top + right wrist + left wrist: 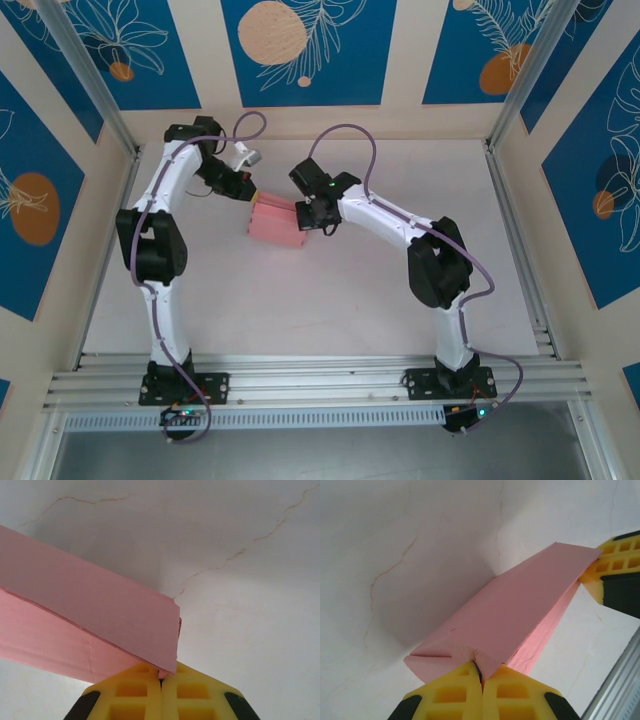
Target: Fold the paper box
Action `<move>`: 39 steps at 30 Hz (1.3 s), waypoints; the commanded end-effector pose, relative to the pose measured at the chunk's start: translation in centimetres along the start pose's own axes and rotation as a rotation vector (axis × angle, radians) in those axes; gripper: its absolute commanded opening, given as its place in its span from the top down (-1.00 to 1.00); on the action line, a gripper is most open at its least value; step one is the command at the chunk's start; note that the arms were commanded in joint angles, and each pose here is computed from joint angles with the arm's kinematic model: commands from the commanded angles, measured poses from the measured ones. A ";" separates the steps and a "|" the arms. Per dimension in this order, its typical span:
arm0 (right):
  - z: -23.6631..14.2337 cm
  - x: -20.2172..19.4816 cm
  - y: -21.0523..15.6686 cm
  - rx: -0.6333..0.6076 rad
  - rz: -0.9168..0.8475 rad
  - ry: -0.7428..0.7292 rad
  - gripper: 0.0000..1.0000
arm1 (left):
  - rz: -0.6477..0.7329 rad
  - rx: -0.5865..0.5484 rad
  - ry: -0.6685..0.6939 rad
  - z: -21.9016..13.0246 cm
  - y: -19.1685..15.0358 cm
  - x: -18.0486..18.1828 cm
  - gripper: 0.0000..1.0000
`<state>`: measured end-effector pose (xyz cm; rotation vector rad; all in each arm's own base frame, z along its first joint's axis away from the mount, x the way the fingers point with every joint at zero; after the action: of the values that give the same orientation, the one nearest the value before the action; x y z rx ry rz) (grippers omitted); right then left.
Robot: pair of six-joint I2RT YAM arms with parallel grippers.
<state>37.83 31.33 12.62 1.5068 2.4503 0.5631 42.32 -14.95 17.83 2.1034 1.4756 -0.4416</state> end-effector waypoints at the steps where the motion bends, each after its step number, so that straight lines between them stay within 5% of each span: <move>1: 3.2 1.2 -4.6 0.191 -0.056 0.007 1.00 | -0.010 0.009 -0.139 -0.2 -0.2 -2.0 1.00; 25: 2.6 2.8 -2.9 0.160 -0.113 -0.029 1.00 | -0.057 0.129 -0.001 0.7 -2.0 0.8 0.95; 39: 2.0 2.4 -1.4 0.121 -0.136 -0.082 0.99 | -0.093 0.075 -0.130 1.5 -1.5 -0.6 1.00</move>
<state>37.79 32.09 13.17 1.4205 2.4431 0.4147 41.80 -13.72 15.04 2.1086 1.5698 -0.5366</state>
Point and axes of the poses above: each hand's point on the last joint's axis, 136 mm out from that joint toward the fingers, its own z axis out along the fingers, its own x axis along the line the jaws close on, y = z × x, the point moved 1 cm from there along -z, back along the fingers, and after that the axes turned 14 degrees about -z, right-handed, at the moved point
